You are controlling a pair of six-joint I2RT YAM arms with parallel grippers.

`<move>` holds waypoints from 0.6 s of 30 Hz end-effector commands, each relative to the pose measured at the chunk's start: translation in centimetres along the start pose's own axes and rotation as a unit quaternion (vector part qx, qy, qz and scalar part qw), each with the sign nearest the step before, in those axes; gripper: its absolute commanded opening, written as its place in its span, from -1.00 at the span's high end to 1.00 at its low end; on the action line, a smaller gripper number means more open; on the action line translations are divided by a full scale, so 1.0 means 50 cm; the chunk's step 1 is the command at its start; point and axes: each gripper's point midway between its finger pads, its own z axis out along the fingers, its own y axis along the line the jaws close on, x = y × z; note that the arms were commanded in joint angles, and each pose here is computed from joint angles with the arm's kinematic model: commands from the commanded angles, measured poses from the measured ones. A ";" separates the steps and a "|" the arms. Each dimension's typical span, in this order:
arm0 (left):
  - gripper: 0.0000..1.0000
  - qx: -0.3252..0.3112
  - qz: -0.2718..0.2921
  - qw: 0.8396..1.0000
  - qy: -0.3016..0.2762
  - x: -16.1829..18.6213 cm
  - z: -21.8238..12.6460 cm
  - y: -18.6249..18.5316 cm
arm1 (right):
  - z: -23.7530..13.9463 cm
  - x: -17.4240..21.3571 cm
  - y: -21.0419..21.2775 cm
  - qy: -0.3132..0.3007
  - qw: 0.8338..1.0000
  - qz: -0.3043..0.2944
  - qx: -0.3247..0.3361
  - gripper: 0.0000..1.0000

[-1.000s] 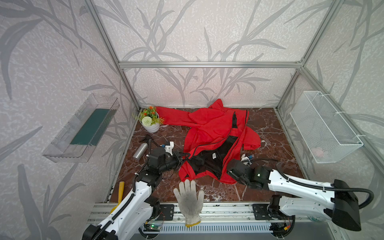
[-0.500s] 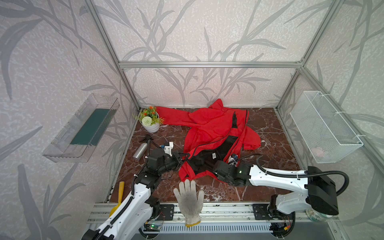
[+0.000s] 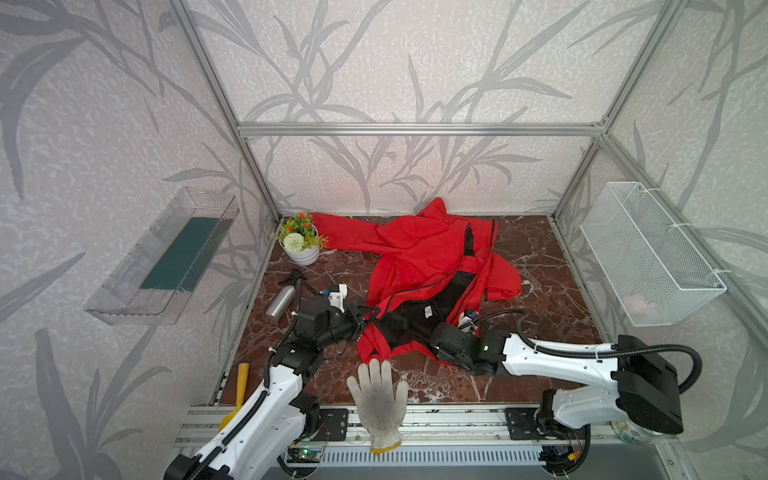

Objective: Zip up the jacket

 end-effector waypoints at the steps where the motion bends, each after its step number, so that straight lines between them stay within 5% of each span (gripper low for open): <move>1: 1.00 0.005 0.001 1.000 -0.003 -0.002 0.000 -0.005 | -0.003 -0.009 -0.001 -0.008 1.000 -0.003 -0.005 0.53; 8: 1.00 0.003 0.003 1.000 0.001 0.001 -0.001 -0.005 | 0.025 -0.023 -0.017 -0.014 1.000 0.012 -0.012 0.73; 11: 1.00 -0.005 -0.002 1.000 -0.002 0.002 0.000 0.009 | 0.013 -0.032 -0.033 -0.021 1.000 0.012 0.000 0.98; 18: 1.00 -0.014 0.012 1.000 0.019 -0.003 0.024 0.007 | -0.042 -0.064 -0.057 -0.046 0.997 0.034 -0.042 1.00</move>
